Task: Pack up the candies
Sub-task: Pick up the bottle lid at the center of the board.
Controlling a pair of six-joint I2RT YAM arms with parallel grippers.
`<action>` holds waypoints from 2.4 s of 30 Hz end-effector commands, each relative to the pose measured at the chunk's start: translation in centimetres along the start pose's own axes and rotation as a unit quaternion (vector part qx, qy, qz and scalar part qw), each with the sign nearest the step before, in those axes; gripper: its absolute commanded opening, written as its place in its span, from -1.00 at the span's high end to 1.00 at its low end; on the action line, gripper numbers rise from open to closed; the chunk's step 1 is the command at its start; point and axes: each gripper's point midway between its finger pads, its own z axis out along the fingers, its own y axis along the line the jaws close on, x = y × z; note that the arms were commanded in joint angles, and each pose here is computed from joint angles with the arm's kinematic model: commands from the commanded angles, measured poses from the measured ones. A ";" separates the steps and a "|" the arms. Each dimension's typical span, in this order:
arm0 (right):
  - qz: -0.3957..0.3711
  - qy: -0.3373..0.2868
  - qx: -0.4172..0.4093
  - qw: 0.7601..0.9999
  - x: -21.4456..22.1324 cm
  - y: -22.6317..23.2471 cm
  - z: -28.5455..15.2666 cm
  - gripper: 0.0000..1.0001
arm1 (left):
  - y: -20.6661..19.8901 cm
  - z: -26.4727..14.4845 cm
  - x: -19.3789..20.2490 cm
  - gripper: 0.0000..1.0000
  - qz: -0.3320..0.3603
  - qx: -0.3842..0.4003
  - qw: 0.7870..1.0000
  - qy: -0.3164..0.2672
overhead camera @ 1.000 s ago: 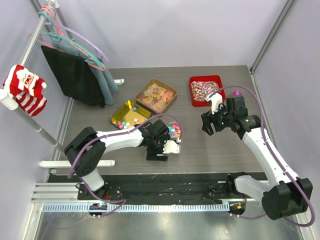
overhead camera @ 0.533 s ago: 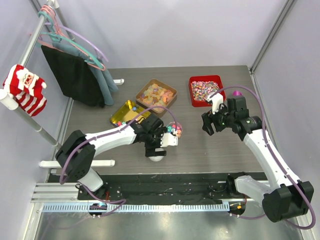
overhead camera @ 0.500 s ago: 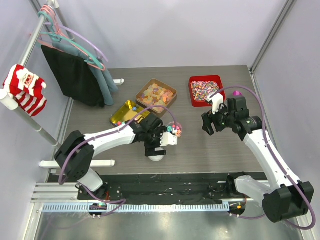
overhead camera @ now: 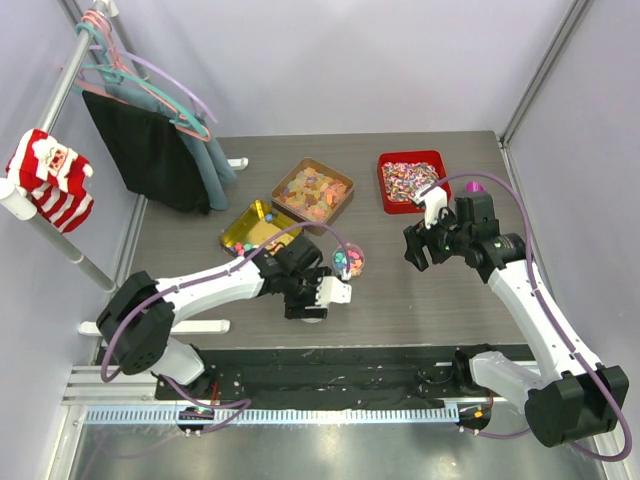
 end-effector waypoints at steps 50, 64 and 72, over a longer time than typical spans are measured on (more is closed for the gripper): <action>-0.373 -0.207 -0.144 0.893 -9.1 8.7 -6.6 -0.88 | -4.9 -14.9 -10.7 1.00 -0.047 0.309 0.934 -0.172; -0.447 -0.168 -0.206 0.854 -8.9 13.6 -2.5 -0.77 | -4.0 -15.2 -12.0 1.00 -0.084 0.321 0.926 -0.179; -0.464 -0.150 -0.186 0.853 -9.8 14.7 0.4 -0.57 | -4.0 -14.7 -11.7 1.00 -0.100 0.331 0.922 -0.173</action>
